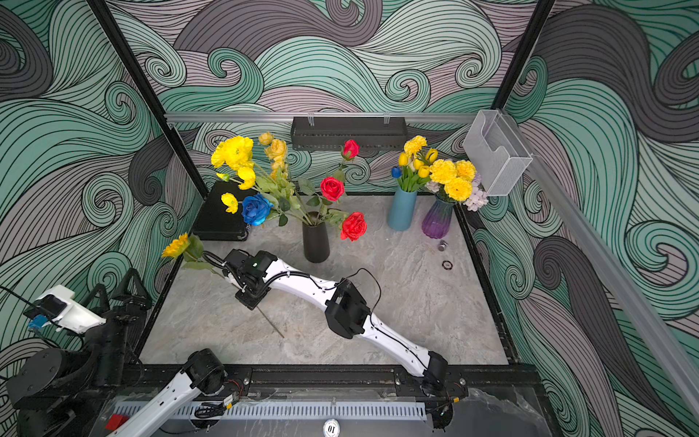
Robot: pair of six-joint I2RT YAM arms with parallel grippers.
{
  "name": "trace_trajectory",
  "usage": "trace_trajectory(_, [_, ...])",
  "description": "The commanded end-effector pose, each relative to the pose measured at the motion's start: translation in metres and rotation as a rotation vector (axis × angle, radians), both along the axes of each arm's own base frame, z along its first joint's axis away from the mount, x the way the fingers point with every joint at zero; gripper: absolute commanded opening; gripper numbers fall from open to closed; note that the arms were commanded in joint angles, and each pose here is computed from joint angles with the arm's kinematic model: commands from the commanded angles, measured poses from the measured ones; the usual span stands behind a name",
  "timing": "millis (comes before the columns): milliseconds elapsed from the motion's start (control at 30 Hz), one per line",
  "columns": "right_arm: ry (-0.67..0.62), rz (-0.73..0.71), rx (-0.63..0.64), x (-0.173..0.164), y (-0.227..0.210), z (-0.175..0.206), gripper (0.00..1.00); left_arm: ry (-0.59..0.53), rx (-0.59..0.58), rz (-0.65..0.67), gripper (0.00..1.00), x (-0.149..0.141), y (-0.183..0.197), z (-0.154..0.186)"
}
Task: Pick out yellow flowers from the vase
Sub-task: Place the flower at the center of the board.
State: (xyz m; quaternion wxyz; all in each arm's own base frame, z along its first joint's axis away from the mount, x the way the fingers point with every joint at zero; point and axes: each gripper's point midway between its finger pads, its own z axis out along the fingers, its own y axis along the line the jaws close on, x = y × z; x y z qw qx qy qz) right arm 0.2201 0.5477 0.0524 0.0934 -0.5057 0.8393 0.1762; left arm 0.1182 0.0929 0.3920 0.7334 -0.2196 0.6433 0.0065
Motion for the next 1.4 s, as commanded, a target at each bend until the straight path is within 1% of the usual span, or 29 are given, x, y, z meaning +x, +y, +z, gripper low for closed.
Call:
trace_trajectory(0, [0.003, -0.036, 0.003, 0.011, -0.001, -0.004, 0.00, -0.006, -0.011, 0.001, 0.77, -0.002, 0.003, -0.002])
trace_trajectory(200, [0.002, -0.050, 0.035, 0.025, 0.008, -0.019, 0.03, 0.005, 0.001, -0.007, 0.78, 0.001, -0.001, -0.003])
trace_trajectory(433, [-0.009, -0.024, 0.079, 0.030, 0.018, -0.022, 0.12, 0.008, 0.006, -0.006, 0.78, 0.002, -0.002, -0.004])
trace_trajectory(533, [-0.017, -0.027, 0.086, 0.032, 0.018, -0.017, 0.14, 0.011, 0.012, -0.006, 0.78, 0.004, -0.003, -0.004])
trace_trajectory(667, [-0.027, -0.026, 0.109, 0.032, 0.018, 0.001, 0.18, 0.025, 0.054, -0.019, 0.78, 0.010, -0.010, -0.004])
trace_trajectory(833, [-0.054, -0.014, 0.147, 0.029, 0.011, 0.047, 0.24, 0.042, 0.106, -0.067, 0.78, 0.023, -0.028, -0.002])
trace_trajectory(933, [-0.080, -0.008, 0.155, 0.023, 0.000, 0.074, 0.25, 0.058, 0.133, -0.112, 0.78, 0.033, -0.042, -0.001])
trace_trajectory(1033, [-0.119, 0.022, 0.171, 0.011, -0.011, 0.093, 0.25, 0.081, 0.155, -0.156, 0.78, 0.043, -0.057, -0.002])
trace_trajectory(1200, [-0.181, 0.039, 0.228, -0.008, -0.035, 0.113, 0.27, 0.103, 0.136, -0.218, 0.77, 0.056, -0.076, -0.004])
trace_trajectory(1233, [-0.199, 0.036, 0.243, -0.009, -0.039, 0.119, 0.28, 0.106, 0.130, -0.229, 0.77, 0.059, -0.079, -0.005])
trace_trajectory(1367, [-0.282, 0.011, 0.266, -0.011, -0.069, 0.126, 0.29, 0.125, 0.102, -0.299, 0.76, 0.071, -0.099, -0.010])
